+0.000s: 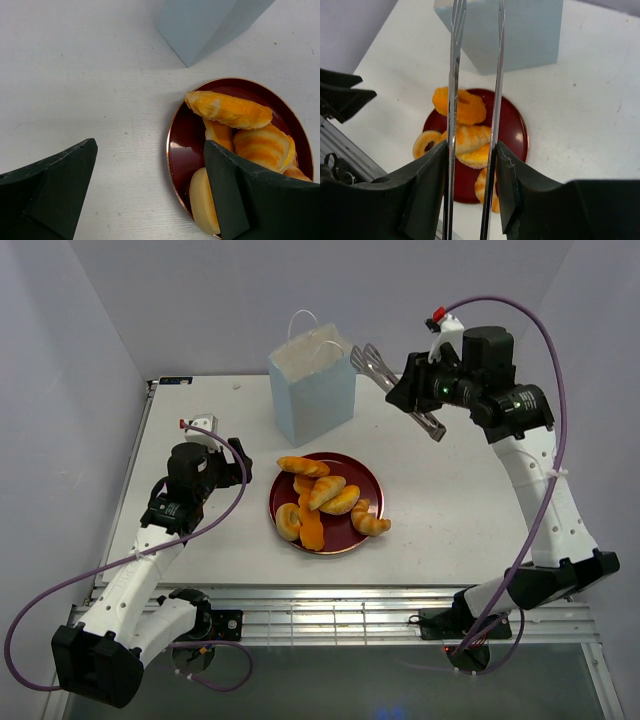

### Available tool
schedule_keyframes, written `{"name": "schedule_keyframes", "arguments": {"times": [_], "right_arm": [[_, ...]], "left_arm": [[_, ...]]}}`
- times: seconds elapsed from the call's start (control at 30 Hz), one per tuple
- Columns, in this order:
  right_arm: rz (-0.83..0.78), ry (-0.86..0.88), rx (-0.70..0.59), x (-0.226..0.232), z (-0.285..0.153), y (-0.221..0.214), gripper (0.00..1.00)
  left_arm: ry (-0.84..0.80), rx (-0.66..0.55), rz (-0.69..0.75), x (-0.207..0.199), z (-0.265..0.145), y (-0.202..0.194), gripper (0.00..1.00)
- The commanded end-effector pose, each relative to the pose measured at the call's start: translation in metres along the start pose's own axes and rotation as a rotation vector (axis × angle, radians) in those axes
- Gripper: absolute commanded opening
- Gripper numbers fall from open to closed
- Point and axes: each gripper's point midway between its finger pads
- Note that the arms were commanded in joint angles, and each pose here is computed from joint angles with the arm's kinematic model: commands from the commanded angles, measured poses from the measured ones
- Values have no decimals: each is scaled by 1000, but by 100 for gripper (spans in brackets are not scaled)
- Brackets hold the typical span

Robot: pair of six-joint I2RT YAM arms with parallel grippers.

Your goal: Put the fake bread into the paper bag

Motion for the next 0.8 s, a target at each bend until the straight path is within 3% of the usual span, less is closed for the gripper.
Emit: {"name": "schedule_keyframes", "arguments": {"times": [0.0,0.27,0.37,0.77], "right_arm": [[-18,3,-35,2,-18,-13,47],[59,9,103,-13,-37,-134,46],[83,13,164,-19,-41,-173,47],[113,-98,329,-45,-69,-264,47]], "left_arm": [[-2,-55,8,-2,-7,18,98],[7,-54,11,0,-7,18,97],[5,-52,13,0,-7,17,90],[26,-46,15,4,-5,16,93]]}}
Point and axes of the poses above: each gripper's point midway between its finger pads, its own z axis out along the fingers, its own x axis along the line the jaws close on, y = z × x, and after that the axes turned 6 degrees about z, right-handed
